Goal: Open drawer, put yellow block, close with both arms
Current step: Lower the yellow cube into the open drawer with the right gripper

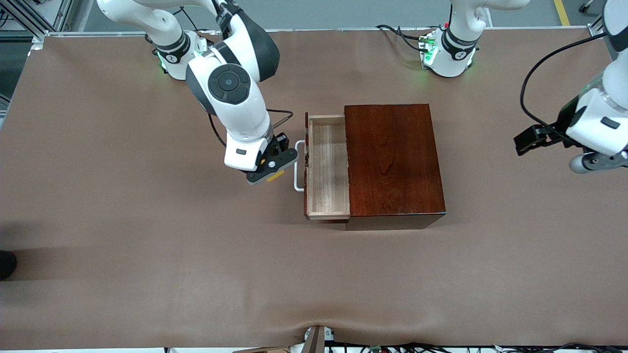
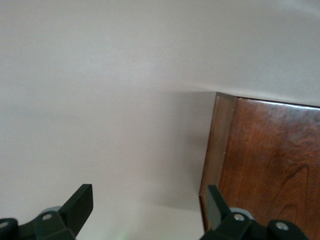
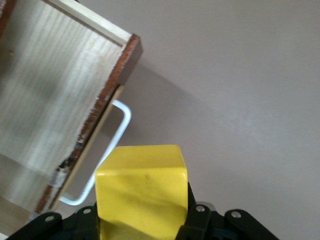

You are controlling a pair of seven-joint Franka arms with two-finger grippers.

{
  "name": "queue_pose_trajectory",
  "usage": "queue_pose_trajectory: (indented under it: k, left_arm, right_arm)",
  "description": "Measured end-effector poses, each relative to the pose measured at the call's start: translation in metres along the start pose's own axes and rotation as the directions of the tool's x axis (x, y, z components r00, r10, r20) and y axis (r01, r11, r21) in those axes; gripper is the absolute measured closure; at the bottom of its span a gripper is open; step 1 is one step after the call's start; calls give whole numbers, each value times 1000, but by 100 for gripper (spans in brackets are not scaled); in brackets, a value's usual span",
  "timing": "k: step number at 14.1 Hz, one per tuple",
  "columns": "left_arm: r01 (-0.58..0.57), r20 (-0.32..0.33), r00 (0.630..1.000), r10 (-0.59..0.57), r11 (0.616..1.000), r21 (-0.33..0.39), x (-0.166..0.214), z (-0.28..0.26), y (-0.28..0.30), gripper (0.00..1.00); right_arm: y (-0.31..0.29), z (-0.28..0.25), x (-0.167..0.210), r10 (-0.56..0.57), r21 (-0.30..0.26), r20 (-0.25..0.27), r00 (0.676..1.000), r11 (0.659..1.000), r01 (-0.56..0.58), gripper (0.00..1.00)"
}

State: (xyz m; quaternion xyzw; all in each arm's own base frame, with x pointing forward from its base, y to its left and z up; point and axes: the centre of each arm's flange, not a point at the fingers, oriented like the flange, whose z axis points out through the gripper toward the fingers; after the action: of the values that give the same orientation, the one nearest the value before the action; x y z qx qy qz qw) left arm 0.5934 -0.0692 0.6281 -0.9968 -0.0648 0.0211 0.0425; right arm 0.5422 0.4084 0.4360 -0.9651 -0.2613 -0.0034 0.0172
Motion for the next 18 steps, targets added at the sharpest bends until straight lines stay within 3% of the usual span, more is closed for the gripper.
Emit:
queue_pose_trajectory:
  k: [4, 11, 18]
  left_arm:
    - [-5, 18, 1000, 5, 1000, -1, -1, 3, -29, 0]
    - [-14, 29, 999, 14, 1000, -4, -5, 5, -48, 0]
    - [-17, 29, 999, 18, 1000, -23, -6, 3, -50, 0]
  right_arm:
    - [-35, 9, 0, 104, 14, 10, 995, 994, -104, 44]
    - [-111, 36, 6, 289, 35, 16, 957, 957, -289, 44]
    - [-131, 59, 17, 346, 50, -12, 938, 937, -345, 44]
